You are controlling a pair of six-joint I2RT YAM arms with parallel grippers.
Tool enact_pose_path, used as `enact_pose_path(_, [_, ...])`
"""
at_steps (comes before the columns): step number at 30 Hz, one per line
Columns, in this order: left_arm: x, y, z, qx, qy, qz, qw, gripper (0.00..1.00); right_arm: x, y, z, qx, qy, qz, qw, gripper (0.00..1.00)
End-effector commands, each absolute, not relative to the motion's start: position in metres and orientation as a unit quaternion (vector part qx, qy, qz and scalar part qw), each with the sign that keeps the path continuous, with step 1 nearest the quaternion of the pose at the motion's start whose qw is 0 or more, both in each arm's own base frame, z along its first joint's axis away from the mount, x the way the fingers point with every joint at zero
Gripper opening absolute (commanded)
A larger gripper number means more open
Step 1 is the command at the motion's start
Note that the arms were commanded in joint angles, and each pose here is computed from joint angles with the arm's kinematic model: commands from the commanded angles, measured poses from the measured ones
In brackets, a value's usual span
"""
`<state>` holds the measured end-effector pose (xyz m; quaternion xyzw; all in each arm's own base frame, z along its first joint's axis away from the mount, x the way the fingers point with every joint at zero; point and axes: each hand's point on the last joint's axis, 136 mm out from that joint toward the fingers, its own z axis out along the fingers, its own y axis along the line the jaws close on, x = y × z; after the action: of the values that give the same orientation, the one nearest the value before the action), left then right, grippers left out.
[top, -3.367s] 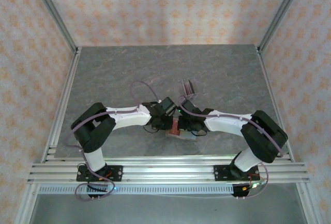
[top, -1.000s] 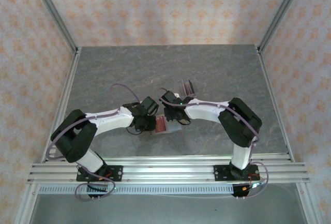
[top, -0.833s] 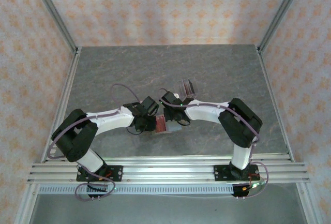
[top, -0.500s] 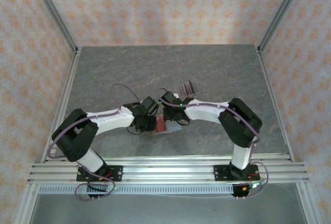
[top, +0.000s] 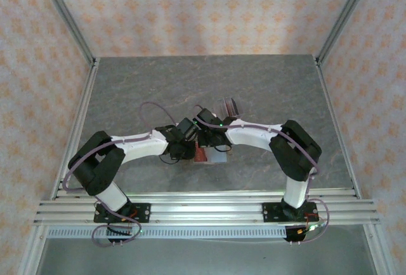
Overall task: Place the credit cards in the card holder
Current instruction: Flip over the card slot in the card holder.
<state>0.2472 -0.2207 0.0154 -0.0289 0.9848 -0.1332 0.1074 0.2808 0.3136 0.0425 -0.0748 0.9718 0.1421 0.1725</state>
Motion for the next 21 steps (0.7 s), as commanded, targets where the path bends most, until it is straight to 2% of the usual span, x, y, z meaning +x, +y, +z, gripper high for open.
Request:
enact_pose_path(1, [0.24, -0.225, -0.003, -0.032, 0.987, -0.129, 0.09, 0.1, 0.274, 0.331, 0.051, -0.051, 0.965, 0.203, 0.156, 0.15])
enact_pose_path(6, [0.24, -0.226, -0.002, -0.037, 0.986, -0.134, 0.093, 0.1, 0.277, 0.339, 0.064, -0.023, 0.953, 0.262, 0.151, 0.22])
enact_pose_path(14, [0.242, -0.228, -0.001, -0.047, 0.984, -0.143, 0.096, 0.1, 0.275, 0.344, 0.079, 0.019, 0.93, 0.344, 0.129, 0.26])
enact_pose_path(21, [0.241, -0.229, -0.004, -0.046, 0.984, -0.142, 0.094, 0.1, 0.257, 0.327, 0.055, 0.04, 0.932, 0.345, 0.101, 0.29])
